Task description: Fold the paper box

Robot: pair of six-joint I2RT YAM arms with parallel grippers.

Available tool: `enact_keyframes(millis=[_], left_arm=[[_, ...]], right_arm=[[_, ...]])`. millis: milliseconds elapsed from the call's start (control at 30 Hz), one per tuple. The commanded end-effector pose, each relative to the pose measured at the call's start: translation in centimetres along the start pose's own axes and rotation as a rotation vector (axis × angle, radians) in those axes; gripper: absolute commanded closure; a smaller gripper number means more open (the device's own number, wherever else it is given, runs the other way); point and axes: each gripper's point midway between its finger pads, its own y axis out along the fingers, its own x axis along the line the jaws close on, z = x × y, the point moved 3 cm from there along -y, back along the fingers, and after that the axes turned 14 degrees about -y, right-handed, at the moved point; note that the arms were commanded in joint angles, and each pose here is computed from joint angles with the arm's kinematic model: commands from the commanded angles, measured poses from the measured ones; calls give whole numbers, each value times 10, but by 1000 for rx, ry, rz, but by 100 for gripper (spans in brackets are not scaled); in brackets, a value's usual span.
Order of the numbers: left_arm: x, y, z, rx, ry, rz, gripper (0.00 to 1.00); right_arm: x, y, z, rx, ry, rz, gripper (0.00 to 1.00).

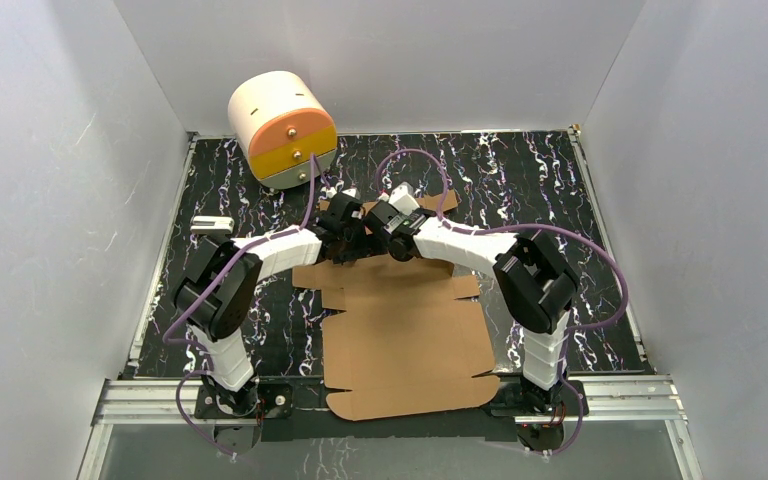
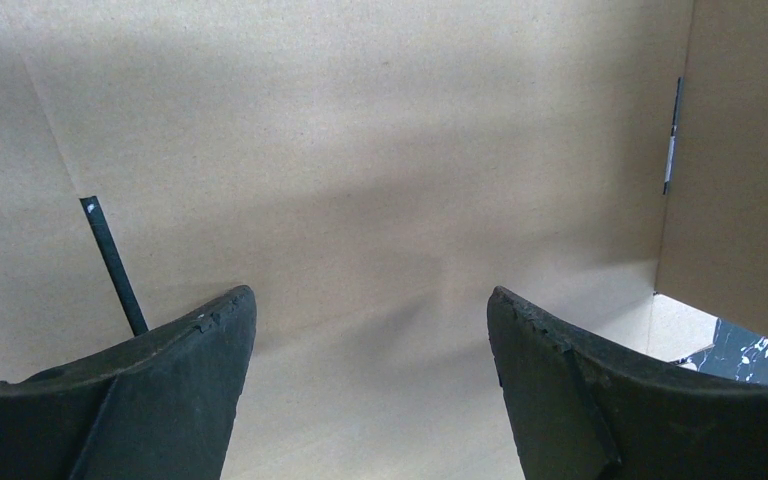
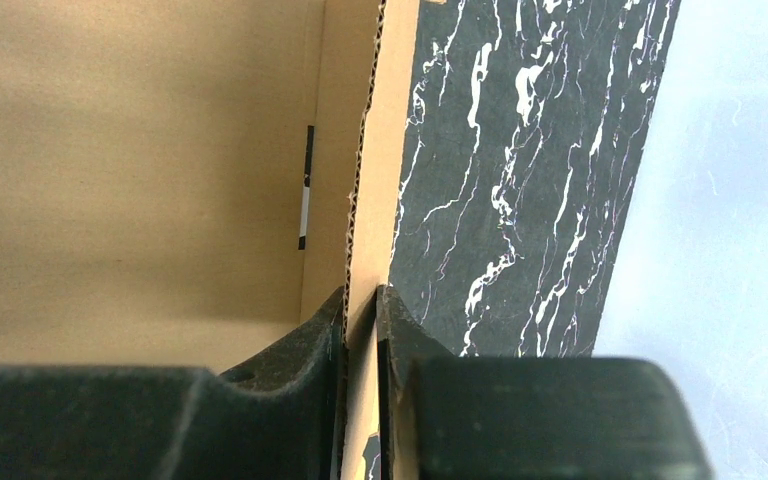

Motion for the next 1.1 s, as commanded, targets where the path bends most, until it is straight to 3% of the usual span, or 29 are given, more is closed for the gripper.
enact_keyframes(millis=[0,267,700,1067], left_arm=[[16,5,14,29,-16,-40,17],[4,-13,2,-5,1,-10,17],[-10,-56,-12,-70,17,26,15],[-2,-68,17,-17,12,29,15]], right_arm=[[6,-10,-18,-57,74,-59,76],[-15,-11,-8,-76,138,-43,63],[-38,-25,26,-172,347,-206,19],[-54,-22,74,-324,642,-517,4]])
